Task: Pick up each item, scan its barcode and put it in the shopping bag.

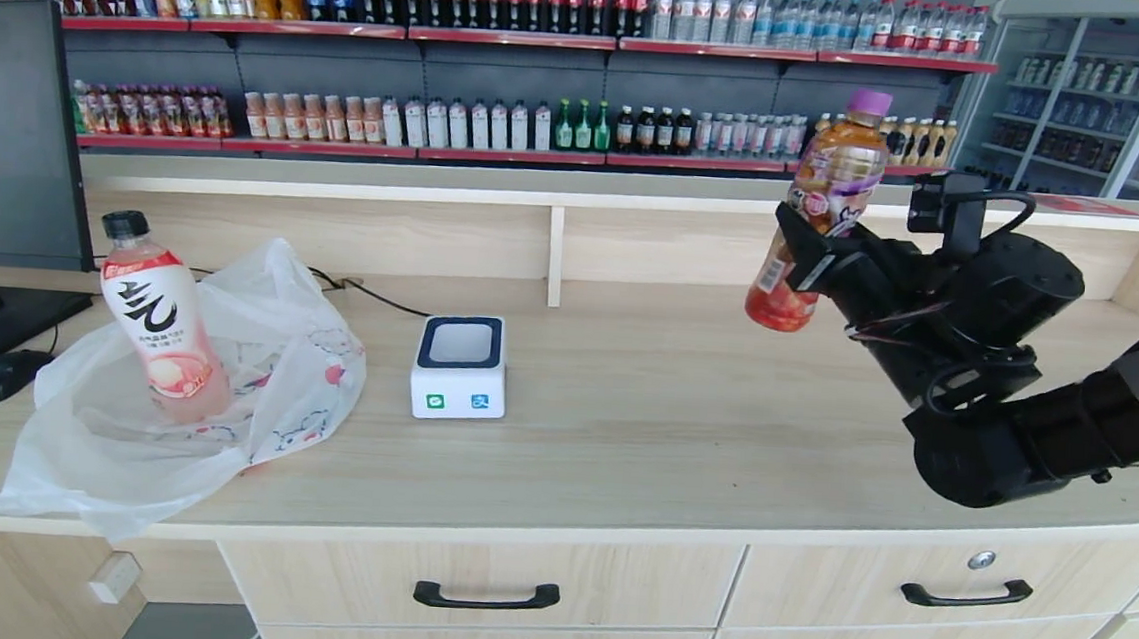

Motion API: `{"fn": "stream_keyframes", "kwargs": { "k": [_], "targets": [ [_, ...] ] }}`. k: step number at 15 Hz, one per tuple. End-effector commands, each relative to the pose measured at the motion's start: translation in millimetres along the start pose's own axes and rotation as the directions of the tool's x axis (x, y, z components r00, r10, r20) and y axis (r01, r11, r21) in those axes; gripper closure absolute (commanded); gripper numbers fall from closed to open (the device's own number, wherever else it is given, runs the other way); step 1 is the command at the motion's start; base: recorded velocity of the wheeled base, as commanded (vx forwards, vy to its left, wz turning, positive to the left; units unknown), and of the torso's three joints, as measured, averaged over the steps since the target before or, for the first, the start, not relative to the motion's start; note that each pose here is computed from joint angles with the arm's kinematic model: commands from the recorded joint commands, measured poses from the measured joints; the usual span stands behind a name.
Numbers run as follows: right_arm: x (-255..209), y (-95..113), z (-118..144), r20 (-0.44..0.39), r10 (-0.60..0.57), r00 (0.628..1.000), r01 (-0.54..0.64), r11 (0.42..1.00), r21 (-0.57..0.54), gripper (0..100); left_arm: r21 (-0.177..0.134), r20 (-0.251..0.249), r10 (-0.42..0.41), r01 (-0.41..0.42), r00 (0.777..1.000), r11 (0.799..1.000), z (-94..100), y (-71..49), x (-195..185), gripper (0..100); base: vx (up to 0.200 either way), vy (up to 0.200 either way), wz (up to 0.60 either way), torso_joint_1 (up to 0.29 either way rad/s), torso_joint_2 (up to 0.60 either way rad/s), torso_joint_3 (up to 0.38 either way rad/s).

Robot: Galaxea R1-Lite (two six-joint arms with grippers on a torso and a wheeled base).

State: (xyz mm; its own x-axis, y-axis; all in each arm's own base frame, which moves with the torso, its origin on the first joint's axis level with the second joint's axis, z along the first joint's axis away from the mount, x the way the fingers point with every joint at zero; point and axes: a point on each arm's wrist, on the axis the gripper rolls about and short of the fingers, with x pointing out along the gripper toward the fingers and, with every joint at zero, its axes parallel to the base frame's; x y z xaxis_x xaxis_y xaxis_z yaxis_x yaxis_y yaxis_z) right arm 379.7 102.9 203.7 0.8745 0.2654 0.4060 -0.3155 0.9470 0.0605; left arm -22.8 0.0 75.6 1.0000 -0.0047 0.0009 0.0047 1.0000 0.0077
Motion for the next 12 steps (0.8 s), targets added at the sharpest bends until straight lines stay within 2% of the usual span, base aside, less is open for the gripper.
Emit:
{"fn": "stream_keyframes", "kwargs": {
  "k": [1, 4, 8, 12],
  "targets": [
    [-9, 14, 36, 0.103, 0.033, 0.994, -0.034, 0.999, 0.011, 100, 0.0, 0.001, 0.002, -0.002, 1.0, 1.0, 0.0, 0.0, 0, 0, 0.0, 0.0, 0.0, 0.0, 0.0, 0.0],
    [-50, 31, 45, 0.09, 0.072, 0.993, -0.075, 0.997, 0.029, 100, 0.0, 0.001, 0.0, 0.0, 1.0, 1.0, 0.0, 0.0, 0, 0, 0.0, 0.0, 0.0, 0.0, 0.0, 0.0],
    [-96, 55, 75, 0.089, 0.148, 0.985, -0.153, 0.986, 0.06, 100, 0.0, 0.001, 0.0, 0.0, 1.0, 1.0, 0.0, 0.0, 0, 0, 0.0, 0.0, 0.0, 0.0, 0.0, 0.0],
    [-149, 70, 79, 0.014, 0.232, 0.973, -0.232, 0.969, 0.088, 100, 0.0, 0.001, 0.002, -0.002, 1.0, 1.0, 0.0, -0.1, 0, 0, 0.0, 0.0, 0.0, 0.0, 0.0, 0.0]
  ]
}}
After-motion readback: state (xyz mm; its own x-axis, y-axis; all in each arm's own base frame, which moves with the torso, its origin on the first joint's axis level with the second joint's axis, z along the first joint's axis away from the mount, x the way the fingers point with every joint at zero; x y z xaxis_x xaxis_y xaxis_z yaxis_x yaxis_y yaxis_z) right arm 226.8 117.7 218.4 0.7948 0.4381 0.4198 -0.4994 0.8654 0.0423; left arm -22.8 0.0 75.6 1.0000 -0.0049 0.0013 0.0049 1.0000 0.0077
